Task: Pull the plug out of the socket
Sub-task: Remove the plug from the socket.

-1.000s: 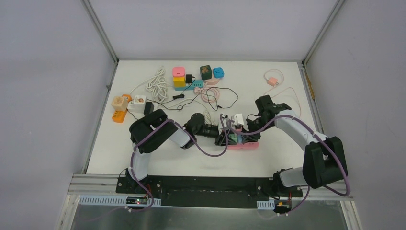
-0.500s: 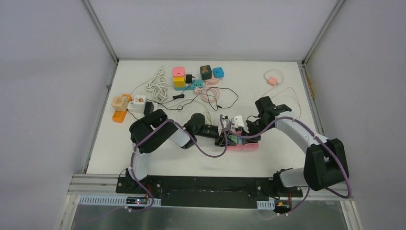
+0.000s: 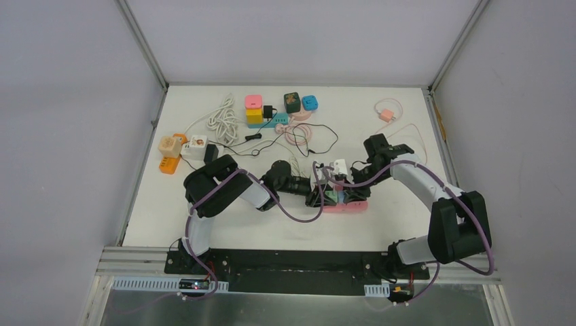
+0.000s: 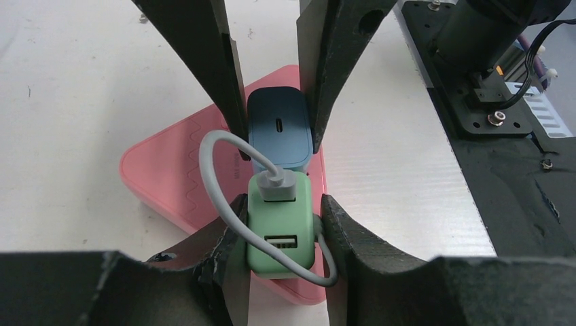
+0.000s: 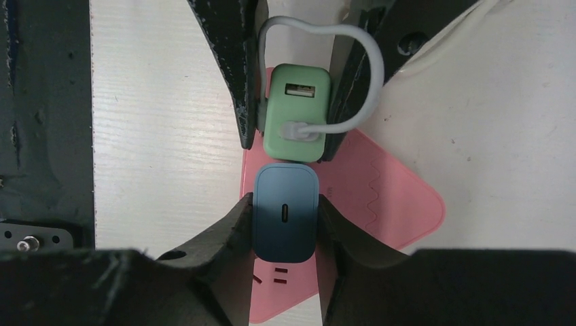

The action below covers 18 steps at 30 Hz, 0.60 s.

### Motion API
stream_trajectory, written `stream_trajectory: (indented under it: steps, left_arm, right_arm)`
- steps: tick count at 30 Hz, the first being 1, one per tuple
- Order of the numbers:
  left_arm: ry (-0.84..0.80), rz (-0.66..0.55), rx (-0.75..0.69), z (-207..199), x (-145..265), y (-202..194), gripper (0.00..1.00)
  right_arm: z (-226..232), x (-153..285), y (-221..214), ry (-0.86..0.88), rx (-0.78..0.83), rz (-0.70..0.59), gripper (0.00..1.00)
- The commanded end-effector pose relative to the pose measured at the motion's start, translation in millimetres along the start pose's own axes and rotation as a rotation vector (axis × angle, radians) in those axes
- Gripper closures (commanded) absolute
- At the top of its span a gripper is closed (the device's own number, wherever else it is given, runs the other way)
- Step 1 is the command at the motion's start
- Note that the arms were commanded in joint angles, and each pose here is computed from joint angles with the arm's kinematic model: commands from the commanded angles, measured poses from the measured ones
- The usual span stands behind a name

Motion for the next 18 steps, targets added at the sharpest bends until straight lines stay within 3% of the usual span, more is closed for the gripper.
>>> stream_trajectory:
  steps: [1, 5, 13, 18]
  left_arm:
    - [-0.005, 0.008, -0.008, 1.1, -2.2, -3.4, 1.0]
    - [-0.005, 0.01, -0.006, 1.3, -2.5, -4.0, 1.0]
    - [-0.011, 0.012, -0.005, 0.4, -2.8, -4.6, 1.0]
    - [-0.011, 0.009, -0.008, 0.7, -2.4, -3.2, 1.0]
  right_arm:
    - [21.8, -1.6, 19.0, 0.047, 0.113, -0.067, 1.0]
    - [27.8, -7.4, 15.8, 0.058, 0.192, -0.037, 1.0]
    - [10.9, 2.6, 24.1, 0.078, -0.032, -0.129, 1.0]
    - [21.2, -5.5, 18.4, 0.064, 0.091, -0.074, 1.0]
Point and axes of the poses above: each gripper's point midway between its finger pads, its own x axis back along the fingers, its own z axis along the line the jaws close on, y = z × x, the point moved 4 cm from there along x, back along the fingers, and after that the axes turned 3 degrees about -x, right-handed, at the moved point
